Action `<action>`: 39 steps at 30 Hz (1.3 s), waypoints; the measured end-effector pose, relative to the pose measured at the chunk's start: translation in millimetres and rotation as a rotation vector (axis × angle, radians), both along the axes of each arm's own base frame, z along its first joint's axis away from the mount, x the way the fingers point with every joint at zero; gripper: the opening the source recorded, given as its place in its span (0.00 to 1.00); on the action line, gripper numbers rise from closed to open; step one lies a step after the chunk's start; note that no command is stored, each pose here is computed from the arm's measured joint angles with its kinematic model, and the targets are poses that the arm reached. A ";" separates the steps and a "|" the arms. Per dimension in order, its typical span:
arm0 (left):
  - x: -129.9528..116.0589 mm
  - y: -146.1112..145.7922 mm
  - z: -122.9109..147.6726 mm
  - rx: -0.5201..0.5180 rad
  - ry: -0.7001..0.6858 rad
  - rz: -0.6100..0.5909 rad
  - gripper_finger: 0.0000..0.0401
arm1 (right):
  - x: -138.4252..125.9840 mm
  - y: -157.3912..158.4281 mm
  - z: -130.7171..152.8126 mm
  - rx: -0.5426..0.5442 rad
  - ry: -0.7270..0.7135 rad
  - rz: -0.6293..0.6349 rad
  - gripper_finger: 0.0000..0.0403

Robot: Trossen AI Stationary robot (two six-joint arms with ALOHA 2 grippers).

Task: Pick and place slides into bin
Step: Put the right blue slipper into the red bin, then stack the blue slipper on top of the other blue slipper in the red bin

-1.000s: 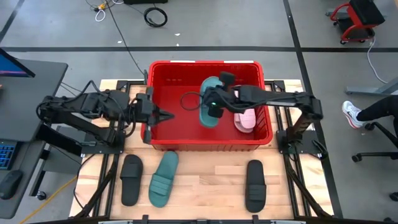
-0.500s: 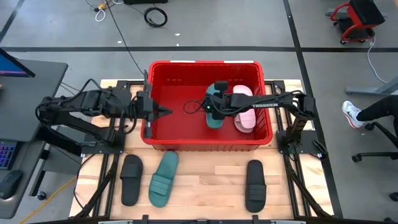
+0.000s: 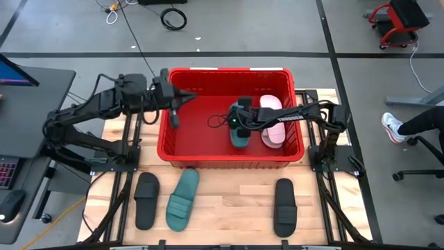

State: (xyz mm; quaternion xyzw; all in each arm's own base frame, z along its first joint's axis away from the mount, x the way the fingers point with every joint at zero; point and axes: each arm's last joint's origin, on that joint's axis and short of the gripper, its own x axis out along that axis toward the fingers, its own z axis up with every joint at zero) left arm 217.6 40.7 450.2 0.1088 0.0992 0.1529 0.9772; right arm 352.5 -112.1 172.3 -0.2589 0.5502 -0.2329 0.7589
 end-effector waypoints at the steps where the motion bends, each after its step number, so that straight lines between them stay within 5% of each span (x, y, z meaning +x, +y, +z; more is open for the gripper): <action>1: 0.1 1.5 -0.1 -0.001 -0.001 -0.002 0.07 | 1.0 -1.6 -0.8 -0.001 -0.010 -0.001 0.09; 10: -0.7 1.8 -0.6 -0.060 -0.012 -0.013 0.11 | 0.8 -8.8 -5.8 0.077 -0.028 0.022 0.13; 21: -1.4 -6.5 -1.9 -0.153 -0.014 -0.085 0.10 | 1.5 -4.6 5.4 0.096 -0.097 -0.036 0.48; 29: -5.4 -19.9 -7.9 -0.209 0.054 -0.128 0.10 | 13.9 16.9 71.3 0.086 -0.200 0.016 0.63; 39: -28.6 -51.7 -3.3 -0.257 0.073 -0.271 0.05 | 16.9 65.6 171.0 0.189 -0.530 0.015 0.65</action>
